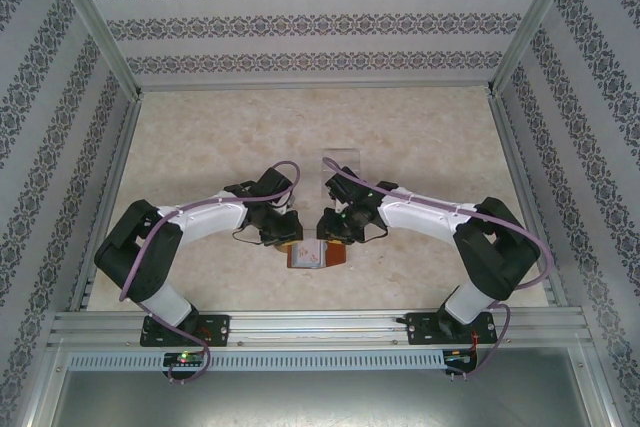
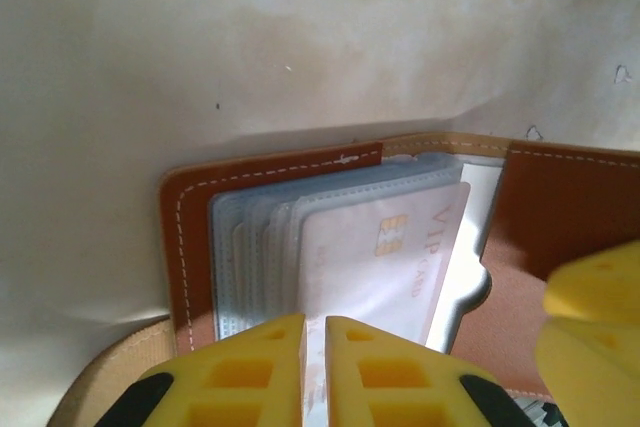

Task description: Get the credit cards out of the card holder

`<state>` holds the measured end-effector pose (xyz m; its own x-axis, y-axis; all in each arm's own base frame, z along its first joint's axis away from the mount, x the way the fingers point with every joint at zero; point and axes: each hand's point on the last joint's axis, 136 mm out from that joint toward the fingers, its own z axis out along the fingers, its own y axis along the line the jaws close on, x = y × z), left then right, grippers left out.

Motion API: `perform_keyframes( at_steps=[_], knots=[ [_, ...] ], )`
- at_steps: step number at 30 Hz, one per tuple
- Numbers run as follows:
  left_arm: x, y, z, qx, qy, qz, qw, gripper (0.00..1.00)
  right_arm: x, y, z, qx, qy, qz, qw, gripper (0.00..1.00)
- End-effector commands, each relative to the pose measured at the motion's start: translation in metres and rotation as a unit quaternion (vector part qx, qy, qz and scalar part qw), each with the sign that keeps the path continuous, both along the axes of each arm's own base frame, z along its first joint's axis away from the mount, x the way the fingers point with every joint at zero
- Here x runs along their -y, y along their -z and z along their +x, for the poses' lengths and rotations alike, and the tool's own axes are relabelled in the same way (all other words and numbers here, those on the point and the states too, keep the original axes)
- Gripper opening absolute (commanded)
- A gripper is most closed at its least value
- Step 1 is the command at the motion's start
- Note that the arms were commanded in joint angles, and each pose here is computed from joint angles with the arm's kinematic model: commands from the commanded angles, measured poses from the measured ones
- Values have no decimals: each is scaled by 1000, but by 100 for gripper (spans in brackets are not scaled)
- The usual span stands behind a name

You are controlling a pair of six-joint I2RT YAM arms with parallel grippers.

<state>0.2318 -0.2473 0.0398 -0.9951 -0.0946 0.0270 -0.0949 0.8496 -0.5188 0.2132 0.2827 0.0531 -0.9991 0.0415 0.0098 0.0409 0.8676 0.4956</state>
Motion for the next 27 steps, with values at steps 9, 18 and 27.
perform_keyframes(
  at_steps=[9,18,27],
  knots=[
    [4,8,-6,-3,14,21,1000,9,-10,10,5,-7,19,61,998,26],
    [0,17,-11,-10,14,29,999,9,-20,10,6,-14,18,96,995,24],
    [-1,17,-11,-11,13,30,999,9,-23,22,5,-26,14,96,995,24]
  ],
)
